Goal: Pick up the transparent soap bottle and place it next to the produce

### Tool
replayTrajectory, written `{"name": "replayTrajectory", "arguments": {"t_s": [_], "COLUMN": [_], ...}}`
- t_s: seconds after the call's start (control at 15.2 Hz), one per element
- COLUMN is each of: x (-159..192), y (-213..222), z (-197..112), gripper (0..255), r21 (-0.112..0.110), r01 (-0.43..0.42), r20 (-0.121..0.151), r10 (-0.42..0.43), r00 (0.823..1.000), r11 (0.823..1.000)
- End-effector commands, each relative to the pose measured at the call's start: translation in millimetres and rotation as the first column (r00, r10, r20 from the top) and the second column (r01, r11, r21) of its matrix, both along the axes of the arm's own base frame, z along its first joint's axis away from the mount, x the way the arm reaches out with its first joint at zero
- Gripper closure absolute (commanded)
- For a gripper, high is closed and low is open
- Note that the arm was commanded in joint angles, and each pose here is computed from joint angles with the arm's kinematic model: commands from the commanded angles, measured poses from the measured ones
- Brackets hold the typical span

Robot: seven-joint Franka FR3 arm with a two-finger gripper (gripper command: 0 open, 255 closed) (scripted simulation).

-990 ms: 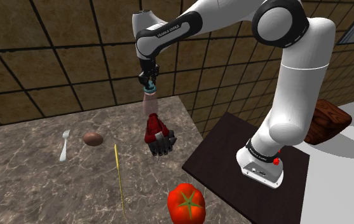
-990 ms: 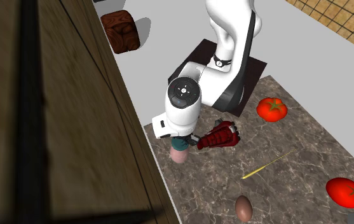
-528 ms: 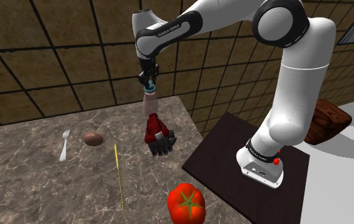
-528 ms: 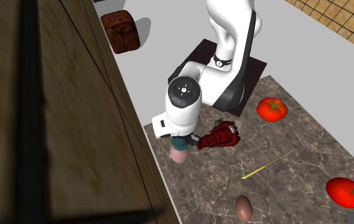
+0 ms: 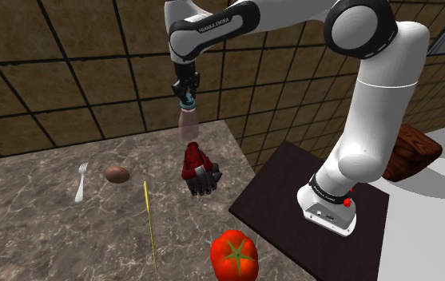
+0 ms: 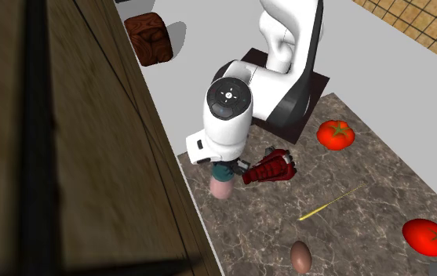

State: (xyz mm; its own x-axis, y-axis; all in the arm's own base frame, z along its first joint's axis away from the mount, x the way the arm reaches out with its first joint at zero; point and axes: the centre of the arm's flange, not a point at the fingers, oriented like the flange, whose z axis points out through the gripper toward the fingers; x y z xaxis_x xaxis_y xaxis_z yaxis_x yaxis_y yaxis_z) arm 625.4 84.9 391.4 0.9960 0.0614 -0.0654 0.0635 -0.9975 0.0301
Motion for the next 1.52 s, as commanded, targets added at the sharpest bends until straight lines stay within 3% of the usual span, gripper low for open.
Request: {"name": "replayTrajectory", "arguments": {"t_s": [0.0, 1.45], "x": [0, 0], "y": [-2, -2], "z": [12, 128], "gripper": [255, 255], "r21": [0.000, 0.000], "r01": [0.000, 0.000], "r20": [0.000, 0.000], "r10": [0.000, 0.000], "r00": [1.000, 1.000], "r11": [1.000, 1.000]}}
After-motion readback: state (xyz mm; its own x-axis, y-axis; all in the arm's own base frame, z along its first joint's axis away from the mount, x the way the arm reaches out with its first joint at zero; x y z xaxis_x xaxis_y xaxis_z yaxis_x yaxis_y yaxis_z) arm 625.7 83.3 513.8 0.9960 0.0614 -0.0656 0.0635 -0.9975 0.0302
